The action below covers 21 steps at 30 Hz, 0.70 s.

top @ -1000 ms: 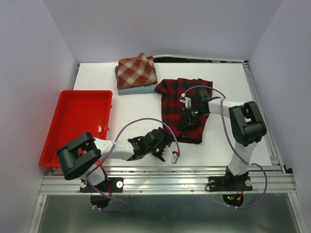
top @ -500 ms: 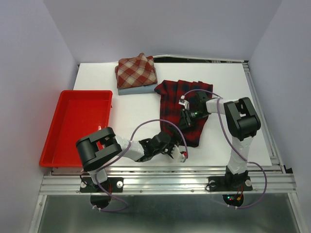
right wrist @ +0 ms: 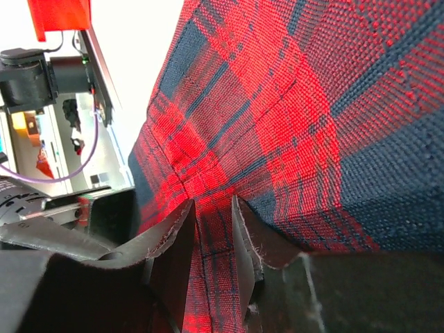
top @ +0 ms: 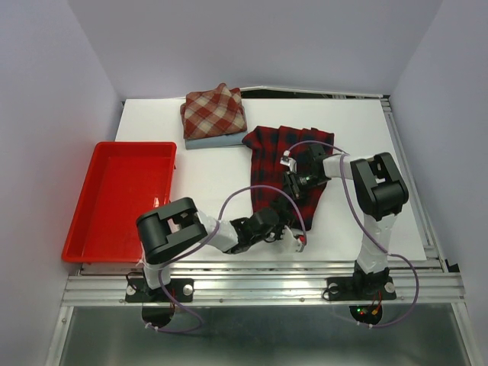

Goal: Fold and stack the skirts
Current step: Fold the skirt

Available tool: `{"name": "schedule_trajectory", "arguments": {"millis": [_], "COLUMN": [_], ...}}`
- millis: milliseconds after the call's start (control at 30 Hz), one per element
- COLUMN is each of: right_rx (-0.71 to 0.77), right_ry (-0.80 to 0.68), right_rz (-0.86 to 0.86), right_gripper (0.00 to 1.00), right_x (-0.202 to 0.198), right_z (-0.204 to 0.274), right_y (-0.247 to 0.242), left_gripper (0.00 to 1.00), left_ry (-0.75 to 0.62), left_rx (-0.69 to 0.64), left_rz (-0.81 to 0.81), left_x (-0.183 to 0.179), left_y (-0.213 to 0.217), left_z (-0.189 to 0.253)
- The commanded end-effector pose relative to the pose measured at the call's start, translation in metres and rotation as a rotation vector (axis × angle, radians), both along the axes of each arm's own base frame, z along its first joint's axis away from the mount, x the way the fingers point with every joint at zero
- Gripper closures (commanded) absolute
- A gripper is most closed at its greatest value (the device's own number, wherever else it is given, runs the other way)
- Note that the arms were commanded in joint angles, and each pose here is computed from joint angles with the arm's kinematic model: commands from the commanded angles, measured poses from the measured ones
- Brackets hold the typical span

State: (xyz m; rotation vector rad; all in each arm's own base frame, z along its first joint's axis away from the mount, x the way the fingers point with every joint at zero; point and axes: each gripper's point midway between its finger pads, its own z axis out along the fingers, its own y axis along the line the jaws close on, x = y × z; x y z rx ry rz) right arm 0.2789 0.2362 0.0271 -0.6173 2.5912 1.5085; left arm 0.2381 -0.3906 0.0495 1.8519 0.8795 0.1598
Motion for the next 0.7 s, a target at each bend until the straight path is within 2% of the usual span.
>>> {"name": "schedule_trajectory", "arguments": {"millis": [0, 67, 100, 167, 200, 233, 267, 300, 333, 367, 500, 533, 600, 667], "right_rx": [-0.102, -0.096, -0.083, -0.066, -0.059, -0.049, -0.054, -0.056, -0.054, -0.075, -0.089, -0.1, -0.14, -0.197], "right_ry": [-0.006, -0.035, -0.078, -0.13, -0.15, -0.196, -0.227, -0.253, -0.308, -0.344, -0.435, -0.424, -0.505, -0.533], "right_rz": [-0.011, -0.027, -0.043, -0.054, -0.057, -0.061, -0.069, -0.075, -0.098, -0.129, -0.236, -0.256, -0.294, -0.28], "right_gripper": [0.65, 0.65, 0.65, 0.63, 0.61, 0.56, 0.54, 0.53, 0.5, 0.41, 0.39, 0.39, 0.39, 0.38], "right_x": [0.004, 0.016, 0.033, 0.049, 0.055, 0.07, 0.078, 0.086, 0.104, 0.118, 0.177, 0.189, 0.223, 0.239], "right_z": [-0.02, -0.009, 0.004, 0.024, 0.032, 0.048, 0.056, 0.063, 0.078, 0.084, 0.107, 0.097, 0.102, 0.079], "right_y": [-0.009, -0.005, -0.004, 0.001, 0.003, 0.007, 0.007, 0.008, 0.006, -0.001, -0.027, -0.034, -0.053, -0.064], "left_gripper": [0.45, 0.57, 0.67, 0.77, 0.81, 0.91, 0.95, 1.0, 1.0, 1.0, 1.0, 1.0, 1.0, 1.0], "left_ry": [0.071, 0.095, 0.112, 0.151, 0.167, 0.192, 0.224, 0.241, 0.263, 0.307, 0.417, 0.433, 0.478, 0.514], "left_rx": [-0.016, -0.005, 0.01, 0.041, 0.052, 0.039, 0.077, 0.06, 0.06, 0.05, 0.077, 0.075, 0.094, 0.092], "left_rz": [-0.012, -0.017, -0.025, -0.008, -0.001, 0.019, 0.032, 0.035, 0.043, 0.058, 0.075, 0.079, 0.083, 0.098], "left_x": [-0.022, -0.031, -0.038, -0.044, -0.045, -0.044, -0.046, -0.046, -0.048, -0.052, -0.071, -0.073, -0.082, -0.088], "left_y": [0.001, 0.004, 0.006, 0.011, 0.012, 0.008, 0.012, 0.004, 0.003, 0.001, 0.004, 0.002, 0.004, 0.004], "left_z": [-0.001, -0.001, -0.002, -0.008, -0.011, -0.008, -0.014, -0.005, -0.004, -0.002, 0.001, 0.004, 0.002, 0.002]}}
